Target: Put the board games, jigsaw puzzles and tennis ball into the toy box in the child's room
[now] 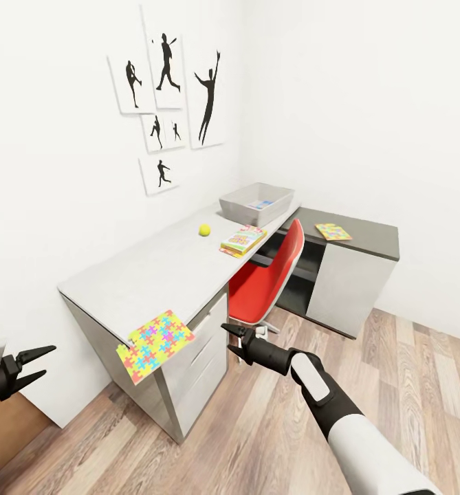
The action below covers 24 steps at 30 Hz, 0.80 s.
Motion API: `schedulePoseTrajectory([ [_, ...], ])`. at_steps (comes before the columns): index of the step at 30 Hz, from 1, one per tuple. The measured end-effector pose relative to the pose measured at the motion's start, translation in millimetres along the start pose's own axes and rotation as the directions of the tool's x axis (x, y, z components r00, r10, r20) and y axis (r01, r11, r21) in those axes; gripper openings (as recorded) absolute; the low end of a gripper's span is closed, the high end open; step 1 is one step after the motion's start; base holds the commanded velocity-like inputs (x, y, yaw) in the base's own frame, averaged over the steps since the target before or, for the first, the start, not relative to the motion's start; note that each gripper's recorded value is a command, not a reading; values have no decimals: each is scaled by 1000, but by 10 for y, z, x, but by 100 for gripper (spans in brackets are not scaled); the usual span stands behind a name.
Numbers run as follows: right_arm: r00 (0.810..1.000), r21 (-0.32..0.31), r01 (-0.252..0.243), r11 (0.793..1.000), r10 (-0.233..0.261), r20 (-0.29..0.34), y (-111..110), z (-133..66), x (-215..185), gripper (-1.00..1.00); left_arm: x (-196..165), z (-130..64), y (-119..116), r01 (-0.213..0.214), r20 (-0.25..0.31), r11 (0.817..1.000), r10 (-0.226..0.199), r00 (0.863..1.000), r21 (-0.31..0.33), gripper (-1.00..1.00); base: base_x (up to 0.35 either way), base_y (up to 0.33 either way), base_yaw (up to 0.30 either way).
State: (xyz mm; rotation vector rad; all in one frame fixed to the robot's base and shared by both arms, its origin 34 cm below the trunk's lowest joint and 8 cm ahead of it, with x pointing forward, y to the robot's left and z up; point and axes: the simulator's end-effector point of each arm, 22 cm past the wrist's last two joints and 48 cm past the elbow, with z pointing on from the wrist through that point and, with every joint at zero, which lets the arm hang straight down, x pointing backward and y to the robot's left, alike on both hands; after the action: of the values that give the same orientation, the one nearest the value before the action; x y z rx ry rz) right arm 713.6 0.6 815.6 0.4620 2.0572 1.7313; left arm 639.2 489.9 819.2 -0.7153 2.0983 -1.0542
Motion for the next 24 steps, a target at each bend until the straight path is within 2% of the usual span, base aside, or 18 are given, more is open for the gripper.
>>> schedulePoseTrajectory([
  [24,1000,-11,1,1000,-1,-5,44,47,42,100,10,-8,40,14,1,1000,-14,1000,-3,100,21,66,0],
])
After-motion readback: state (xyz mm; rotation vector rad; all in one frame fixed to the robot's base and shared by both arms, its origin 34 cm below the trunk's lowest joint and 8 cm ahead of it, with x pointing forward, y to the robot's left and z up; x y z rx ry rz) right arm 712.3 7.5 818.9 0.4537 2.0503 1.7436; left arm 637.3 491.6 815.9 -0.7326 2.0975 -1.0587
